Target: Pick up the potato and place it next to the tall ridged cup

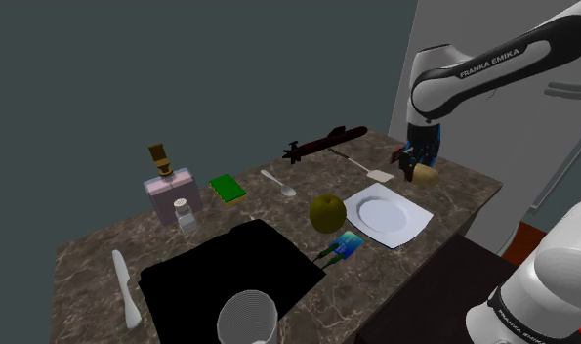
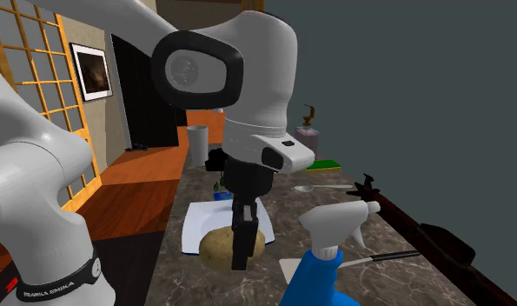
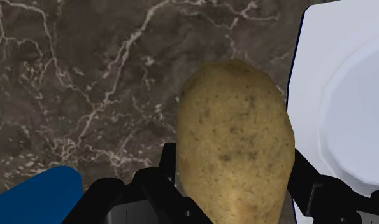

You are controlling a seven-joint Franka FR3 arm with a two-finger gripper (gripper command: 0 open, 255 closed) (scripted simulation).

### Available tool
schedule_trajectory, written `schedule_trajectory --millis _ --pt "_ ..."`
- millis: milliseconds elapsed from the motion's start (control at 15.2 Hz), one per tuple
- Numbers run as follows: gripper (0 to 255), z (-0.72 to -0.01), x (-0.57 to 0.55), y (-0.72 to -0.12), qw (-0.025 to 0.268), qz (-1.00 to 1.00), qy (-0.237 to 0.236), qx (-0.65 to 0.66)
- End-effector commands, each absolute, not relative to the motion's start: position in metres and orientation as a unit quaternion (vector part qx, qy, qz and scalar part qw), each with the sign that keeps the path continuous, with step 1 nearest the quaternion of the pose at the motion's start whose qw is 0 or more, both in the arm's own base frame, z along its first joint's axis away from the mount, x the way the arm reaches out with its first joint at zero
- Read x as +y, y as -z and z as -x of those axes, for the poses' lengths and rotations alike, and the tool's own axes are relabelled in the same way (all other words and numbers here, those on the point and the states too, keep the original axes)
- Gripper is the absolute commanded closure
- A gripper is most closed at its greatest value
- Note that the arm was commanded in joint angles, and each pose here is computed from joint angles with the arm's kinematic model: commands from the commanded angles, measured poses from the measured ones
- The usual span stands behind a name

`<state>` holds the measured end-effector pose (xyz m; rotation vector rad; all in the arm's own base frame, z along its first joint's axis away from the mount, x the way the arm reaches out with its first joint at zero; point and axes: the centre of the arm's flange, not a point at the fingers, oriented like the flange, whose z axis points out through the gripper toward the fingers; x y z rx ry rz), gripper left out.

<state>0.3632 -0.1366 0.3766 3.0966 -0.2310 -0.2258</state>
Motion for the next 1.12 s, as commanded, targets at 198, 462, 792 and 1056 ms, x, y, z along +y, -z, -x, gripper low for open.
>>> schedule_trajectory --millis 198,462,792,1056 --pt "255 -0.363 -0.136 -0.403 0.014 -0.994 0.073 -0.074" --pt "255 -0.363 -0.136 -0.424 0.014 -0.994 0.073 -0.074" --pt "255 -0.363 -0.136 -0.450 0.014 -0.994 0.073 -0.074" --pt "255 -0.363 -0.136 -0.472 0.014 -0.994 0.073 -0.074"
